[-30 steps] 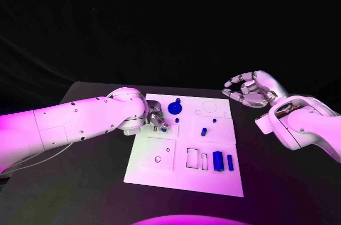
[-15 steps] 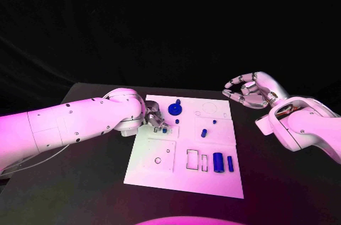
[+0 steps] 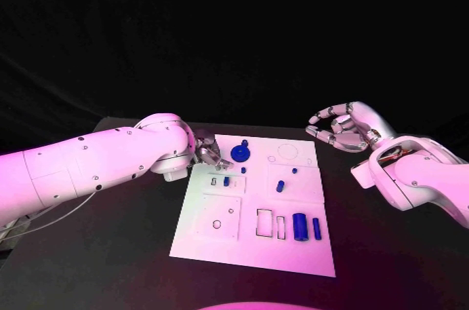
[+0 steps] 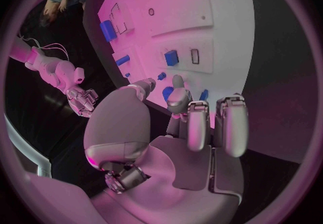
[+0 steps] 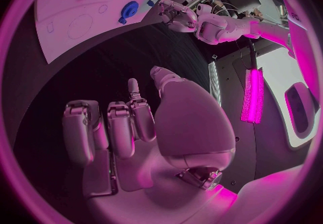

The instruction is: Assemble the parts on the task board

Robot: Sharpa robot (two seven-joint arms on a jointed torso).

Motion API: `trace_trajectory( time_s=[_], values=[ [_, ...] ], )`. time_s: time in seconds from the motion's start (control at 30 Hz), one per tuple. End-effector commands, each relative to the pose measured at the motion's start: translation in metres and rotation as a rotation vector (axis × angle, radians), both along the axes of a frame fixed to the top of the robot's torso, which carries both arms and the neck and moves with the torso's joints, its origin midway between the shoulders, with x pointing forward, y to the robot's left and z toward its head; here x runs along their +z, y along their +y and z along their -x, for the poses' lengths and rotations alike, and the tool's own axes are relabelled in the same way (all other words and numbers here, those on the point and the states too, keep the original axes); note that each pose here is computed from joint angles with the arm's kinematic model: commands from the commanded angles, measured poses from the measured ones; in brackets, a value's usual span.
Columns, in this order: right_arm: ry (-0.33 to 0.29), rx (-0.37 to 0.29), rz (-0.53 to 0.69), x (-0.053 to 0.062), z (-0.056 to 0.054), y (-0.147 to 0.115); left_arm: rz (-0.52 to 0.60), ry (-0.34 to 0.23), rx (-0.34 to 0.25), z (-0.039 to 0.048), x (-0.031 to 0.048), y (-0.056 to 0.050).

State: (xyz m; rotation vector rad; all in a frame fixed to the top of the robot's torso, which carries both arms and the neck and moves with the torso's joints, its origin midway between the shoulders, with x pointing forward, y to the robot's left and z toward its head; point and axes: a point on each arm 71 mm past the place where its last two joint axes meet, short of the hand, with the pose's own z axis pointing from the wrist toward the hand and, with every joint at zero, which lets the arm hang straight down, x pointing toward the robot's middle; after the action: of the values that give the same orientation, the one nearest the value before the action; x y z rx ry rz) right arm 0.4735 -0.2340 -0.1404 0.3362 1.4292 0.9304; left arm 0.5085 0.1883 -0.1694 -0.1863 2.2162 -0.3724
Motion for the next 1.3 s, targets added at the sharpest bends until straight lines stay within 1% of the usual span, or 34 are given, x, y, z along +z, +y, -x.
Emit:
trace_trajectory(
  time_s=[0.03, 0.17, 0.3, 0.4, 0.53, 0.7, 0.87, 1.1, 1.3],
  values=[
    [-0.002, 0.003, 0.004, 0.0, 0.0, 0.0, 0.007, 0.015, -0.019, -0.0067, 0.009, 0.005],
    [0.0, 0.002, 0.006, -0.001, -0.001, 0.0, -0.007, 0.005, -0.003, -0.0211, 0.0212, 0.015],
    [0.002, 0.001, 0.007, -0.002, -0.001, 0.0, -0.022, 0.008, 0.011, -0.0329, 0.0269, 0.02],
    [0.003, 0.002, 0.007, -0.002, -0.002, 0.0, -0.034, 0.013, 0.015, -0.0385, 0.0275, 0.021],
    [0.004, 0.004, 0.007, -0.002, -0.002, 0.001, -0.06, 0.017, 0.019, -0.0446, 0.0267, 0.022],
    [0.004, 0.004, 0.007, -0.003, -0.002, 0.001, -0.097, 0.02, 0.023, -0.0504, 0.0228, 0.024],
    [0.005, 0.005, 0.006, -0.003, -0.002, 0.002, -0.139, 0.023, 0.01, -0.0542, 0.0178, 0.022],
    [0.004, 0.008, 0.006, -0.003, -0.002, 0.003, -0.157, 0.032, 0.011, -0.0591, 0.0109, 0.02],
    [0.005, 0.009, 0.005, -0.003, -0.002, 0.005, -0.159, 0.045, 0.01, -0.0612, 0.0085, 0.02]
  ],
)
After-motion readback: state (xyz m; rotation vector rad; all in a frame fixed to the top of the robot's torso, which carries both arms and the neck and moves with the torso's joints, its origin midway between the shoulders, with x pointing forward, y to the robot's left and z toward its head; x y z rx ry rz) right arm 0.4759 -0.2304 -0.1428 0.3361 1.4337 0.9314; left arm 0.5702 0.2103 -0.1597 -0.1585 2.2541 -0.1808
